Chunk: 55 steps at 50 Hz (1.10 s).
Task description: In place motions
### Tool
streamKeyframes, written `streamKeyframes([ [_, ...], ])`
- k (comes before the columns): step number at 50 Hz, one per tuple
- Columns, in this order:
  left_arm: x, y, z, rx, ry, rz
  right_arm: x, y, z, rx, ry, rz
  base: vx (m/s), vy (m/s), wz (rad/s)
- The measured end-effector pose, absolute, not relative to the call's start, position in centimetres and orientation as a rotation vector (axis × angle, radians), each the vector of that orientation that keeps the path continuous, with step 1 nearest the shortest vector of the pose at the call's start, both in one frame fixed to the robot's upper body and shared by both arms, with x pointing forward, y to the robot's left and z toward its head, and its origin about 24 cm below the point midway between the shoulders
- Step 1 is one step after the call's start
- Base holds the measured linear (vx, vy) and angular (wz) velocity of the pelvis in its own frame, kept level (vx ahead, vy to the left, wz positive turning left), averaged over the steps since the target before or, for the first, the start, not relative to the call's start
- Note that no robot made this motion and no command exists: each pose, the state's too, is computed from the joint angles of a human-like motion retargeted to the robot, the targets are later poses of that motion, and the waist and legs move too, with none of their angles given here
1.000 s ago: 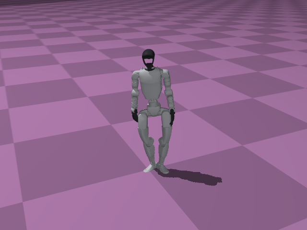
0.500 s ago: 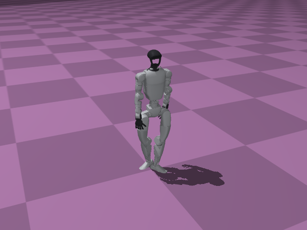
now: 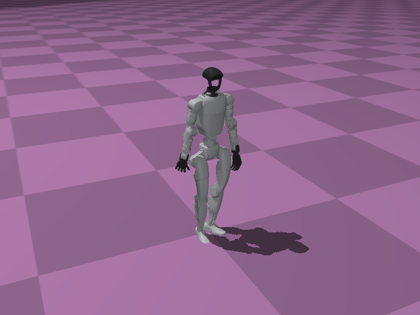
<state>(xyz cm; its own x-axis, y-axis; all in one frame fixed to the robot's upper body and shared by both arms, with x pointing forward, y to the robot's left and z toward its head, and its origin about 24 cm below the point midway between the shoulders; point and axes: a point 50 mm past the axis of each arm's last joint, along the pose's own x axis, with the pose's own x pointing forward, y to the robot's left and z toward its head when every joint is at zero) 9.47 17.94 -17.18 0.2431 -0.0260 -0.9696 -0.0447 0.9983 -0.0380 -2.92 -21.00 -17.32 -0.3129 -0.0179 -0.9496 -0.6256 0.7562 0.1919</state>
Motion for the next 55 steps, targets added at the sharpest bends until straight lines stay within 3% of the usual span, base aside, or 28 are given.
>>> streamKeyframes([
  [15,4.8,17.1,-18.0,-0.185,1.446,0.066,2.1,-18.8,-17.9,-0.534,1.564,0.734,0.02,0.04,-0.38],
  [21,5.5,17.1,-17.9,-0.216,1.423,0.053,3.2,-18.6,-17.9,-0.596,1.490,0.742,-0.07,0.04,-0.70],
  [33,10.8,18.0,-16.8,0.074,1.309,-0.184,-3.2,-21.8,-17.4,-0.466,1.722,0.507,-0.03,0.04,-0.87],
  [38,11.1,18.5,-16.7,0.079,1.307,-0.165,-3.6,-22.9,-17.1,-0.459,1.765,0.444,-0.09,0.03,-2.09],
  [45,9.6,19.6,-16.9,0.015,1.348,-0.074,0.1,-22.2,-17.5,-0.466,1.656,0.446,-0.17,0.09,-3.48],
  [55,4.4,18.3,-17.9,-0.099,1.470,0.023,1.3,-20.5,-17.7,-0.513,1.635,0.562,0.08,0.14,-3.63],
])
